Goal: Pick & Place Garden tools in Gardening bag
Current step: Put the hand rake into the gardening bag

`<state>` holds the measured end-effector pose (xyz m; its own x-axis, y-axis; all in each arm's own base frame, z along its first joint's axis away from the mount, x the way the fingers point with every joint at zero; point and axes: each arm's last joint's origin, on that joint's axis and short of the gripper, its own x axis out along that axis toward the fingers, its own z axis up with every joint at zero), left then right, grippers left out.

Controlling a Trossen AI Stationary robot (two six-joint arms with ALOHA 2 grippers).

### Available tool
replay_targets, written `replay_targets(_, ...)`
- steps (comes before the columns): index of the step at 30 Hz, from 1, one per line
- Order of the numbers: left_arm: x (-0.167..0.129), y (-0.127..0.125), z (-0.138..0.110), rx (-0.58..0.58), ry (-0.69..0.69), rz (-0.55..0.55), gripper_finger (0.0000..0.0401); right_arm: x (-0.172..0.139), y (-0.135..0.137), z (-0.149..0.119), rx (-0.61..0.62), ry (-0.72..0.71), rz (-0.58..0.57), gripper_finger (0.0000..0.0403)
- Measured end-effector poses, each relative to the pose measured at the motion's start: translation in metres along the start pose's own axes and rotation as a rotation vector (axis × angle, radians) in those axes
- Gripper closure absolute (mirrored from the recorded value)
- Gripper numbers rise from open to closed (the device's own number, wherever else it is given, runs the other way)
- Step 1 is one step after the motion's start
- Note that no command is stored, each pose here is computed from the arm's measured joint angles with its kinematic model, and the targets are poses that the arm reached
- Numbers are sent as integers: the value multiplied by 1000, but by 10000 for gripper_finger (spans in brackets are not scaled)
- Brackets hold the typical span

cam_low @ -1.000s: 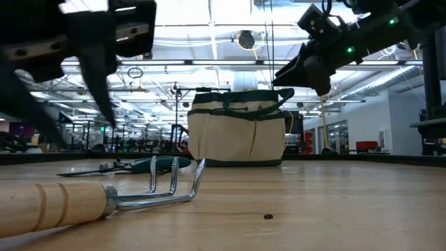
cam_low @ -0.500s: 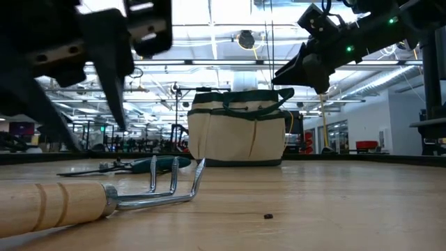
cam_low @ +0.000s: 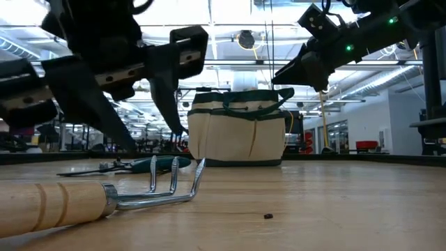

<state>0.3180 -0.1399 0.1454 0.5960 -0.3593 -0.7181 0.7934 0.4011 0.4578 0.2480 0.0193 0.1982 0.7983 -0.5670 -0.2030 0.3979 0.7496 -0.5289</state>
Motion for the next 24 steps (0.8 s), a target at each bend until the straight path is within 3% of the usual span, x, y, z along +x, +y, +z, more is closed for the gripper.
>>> replay_targets(5,-2,6,-6,-63,-123,-112,226,0,0,0,0,0,0,240)
replay_targets(11,8,11,-15,-326,-167,-154,226,0,0,0,1,-1,0,237)
replay_targets(17,30,8,-18,-363,-273,-181,226,0,0,0,8,1,0,237)
replay_targets(24,31,12,-23,-440,-213,-112,226,0,0,-1,4,6,2,236)
